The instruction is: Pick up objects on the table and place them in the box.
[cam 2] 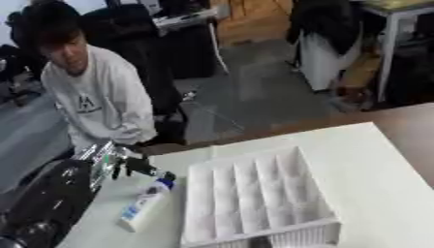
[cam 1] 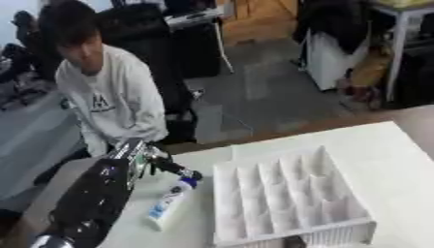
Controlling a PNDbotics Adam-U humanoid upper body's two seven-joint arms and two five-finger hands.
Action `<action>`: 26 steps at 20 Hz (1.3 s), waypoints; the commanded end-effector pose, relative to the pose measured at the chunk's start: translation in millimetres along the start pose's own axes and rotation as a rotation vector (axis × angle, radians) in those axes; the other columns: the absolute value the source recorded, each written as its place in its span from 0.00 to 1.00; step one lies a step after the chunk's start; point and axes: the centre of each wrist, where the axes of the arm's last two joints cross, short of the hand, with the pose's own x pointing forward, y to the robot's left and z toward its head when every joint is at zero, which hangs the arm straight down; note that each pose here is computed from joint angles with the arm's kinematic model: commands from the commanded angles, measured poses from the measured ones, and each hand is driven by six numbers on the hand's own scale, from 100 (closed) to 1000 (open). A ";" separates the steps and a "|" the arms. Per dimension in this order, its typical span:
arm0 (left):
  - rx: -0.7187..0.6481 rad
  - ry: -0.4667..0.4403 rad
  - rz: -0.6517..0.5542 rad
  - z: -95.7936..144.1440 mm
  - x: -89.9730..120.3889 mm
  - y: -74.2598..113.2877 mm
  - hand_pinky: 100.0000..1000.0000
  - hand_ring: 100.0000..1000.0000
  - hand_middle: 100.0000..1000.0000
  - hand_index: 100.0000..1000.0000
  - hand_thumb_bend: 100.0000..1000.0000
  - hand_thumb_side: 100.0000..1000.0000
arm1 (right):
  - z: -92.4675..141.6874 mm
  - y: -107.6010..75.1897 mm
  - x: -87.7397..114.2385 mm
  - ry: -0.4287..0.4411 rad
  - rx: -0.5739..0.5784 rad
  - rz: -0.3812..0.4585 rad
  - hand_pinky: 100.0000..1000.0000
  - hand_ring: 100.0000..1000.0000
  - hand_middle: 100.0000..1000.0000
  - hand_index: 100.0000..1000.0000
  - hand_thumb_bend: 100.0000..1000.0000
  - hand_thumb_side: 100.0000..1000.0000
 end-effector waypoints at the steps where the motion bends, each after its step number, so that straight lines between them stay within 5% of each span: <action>1: 0.038 0.033 0.061 0.2 -4.9 2.5 0.32 0.66 0.82 0.93 0.83 1.00 | -7.9 -3.8 5.4 -0.037 -0.003 0.005 0.40 0.47 0.39 0.52 0.30 0.84; 16: 0.013 0.161 0.020 -10.9 -0.4 -20.1 0.31 0.61 0.81 0.95 0.73 0.88 | -12.1 -3.7 6.9 -0.051 -0.008 -0.003 0.40 0.47 0.39 0.52 0.31 0.84; 17: 0.011 0.162 0.021 -11.3 -0.2 -21.1 0.30 0.59 0.80 0.95 0.74 0.77 | -12.1 -3.7 6.9 -0.051 -0.008 -0.003 0.40 0.47 0.39 0.52 0.31 0.84; 26: -0.022 0.146 0.045 -15.8 2.8 -32.3 0.27 0.55 0.79 0.94 0.65 0.66 | -12.3 -4.0 6.9 -0.051 -0.009 -0.001 0.40 0.47 0.39 0.52 0.31 0.84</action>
